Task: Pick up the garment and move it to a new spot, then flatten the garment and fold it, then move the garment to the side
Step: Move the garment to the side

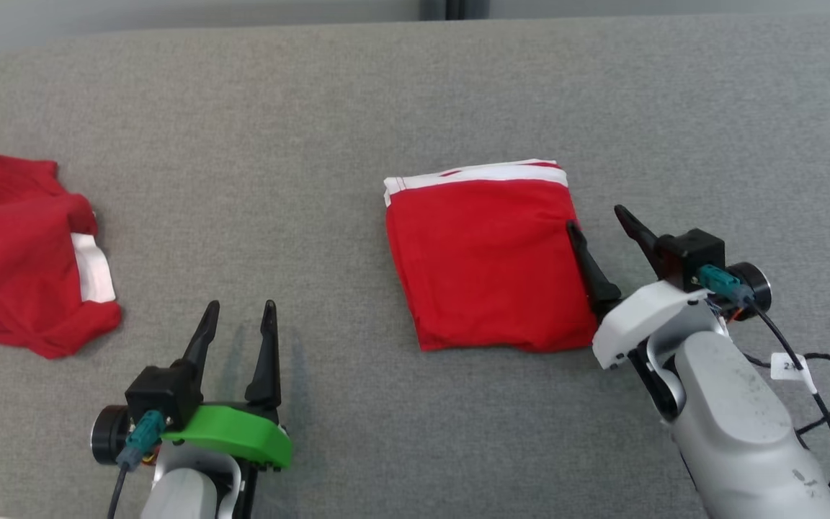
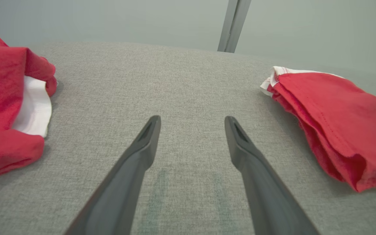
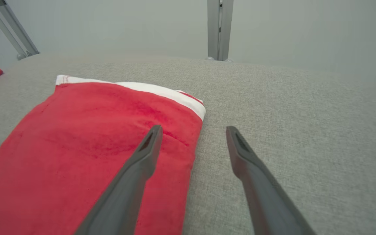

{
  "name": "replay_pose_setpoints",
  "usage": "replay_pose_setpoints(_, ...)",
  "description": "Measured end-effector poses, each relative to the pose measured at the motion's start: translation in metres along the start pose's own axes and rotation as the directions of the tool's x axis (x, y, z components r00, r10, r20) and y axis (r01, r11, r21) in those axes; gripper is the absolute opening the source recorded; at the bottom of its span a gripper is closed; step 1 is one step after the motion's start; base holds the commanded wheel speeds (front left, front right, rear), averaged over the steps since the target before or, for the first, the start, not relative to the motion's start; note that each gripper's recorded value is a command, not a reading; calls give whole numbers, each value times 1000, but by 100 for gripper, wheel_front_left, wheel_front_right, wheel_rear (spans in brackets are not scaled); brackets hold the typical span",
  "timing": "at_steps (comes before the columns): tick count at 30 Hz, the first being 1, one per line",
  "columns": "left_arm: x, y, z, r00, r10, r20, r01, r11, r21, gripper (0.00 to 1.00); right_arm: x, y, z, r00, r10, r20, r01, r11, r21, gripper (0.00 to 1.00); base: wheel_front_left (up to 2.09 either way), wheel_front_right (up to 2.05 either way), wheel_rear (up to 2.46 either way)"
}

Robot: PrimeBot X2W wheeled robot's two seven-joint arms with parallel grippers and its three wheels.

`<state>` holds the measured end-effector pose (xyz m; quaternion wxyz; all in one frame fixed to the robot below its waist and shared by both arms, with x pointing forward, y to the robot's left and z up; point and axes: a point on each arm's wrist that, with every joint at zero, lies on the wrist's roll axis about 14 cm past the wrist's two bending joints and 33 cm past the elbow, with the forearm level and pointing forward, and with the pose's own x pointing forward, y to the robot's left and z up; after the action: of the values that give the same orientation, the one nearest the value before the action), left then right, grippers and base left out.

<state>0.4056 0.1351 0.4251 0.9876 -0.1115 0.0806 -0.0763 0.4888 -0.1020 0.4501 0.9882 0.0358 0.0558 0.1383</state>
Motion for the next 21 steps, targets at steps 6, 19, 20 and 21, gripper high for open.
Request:
replay_pose_setpoints(6, 7, 14, -14, 999, 33, -41, -33, 999, -3, 100, 18, 13, -55, 984, 48, -174, -46, 999, 11, 52, 0, 0, 0)
replay_pose_setpoints(19, 14, -12, -32, 995, -51, -85, 51, 999, 0, 100, -3, -27, -64, 981, -73, -181, 84, 995, 54, 0, 0, 0, 0)
replay_pose_setpoints(20, 16, -19, -32, 994, -70, -84, 71, 998, -1, 100, -7, -32, -63, 980, -87, -179, 98, 994, 51, 0, 0, 0, 0)
replay_pose_setpoints(21, 20, -28, -33, 991, -101, -85, 101, 995, -2, 100, -14, -39, -63, 978, -108, -178, 120, 991, 53, 0, 0, 0, 0)
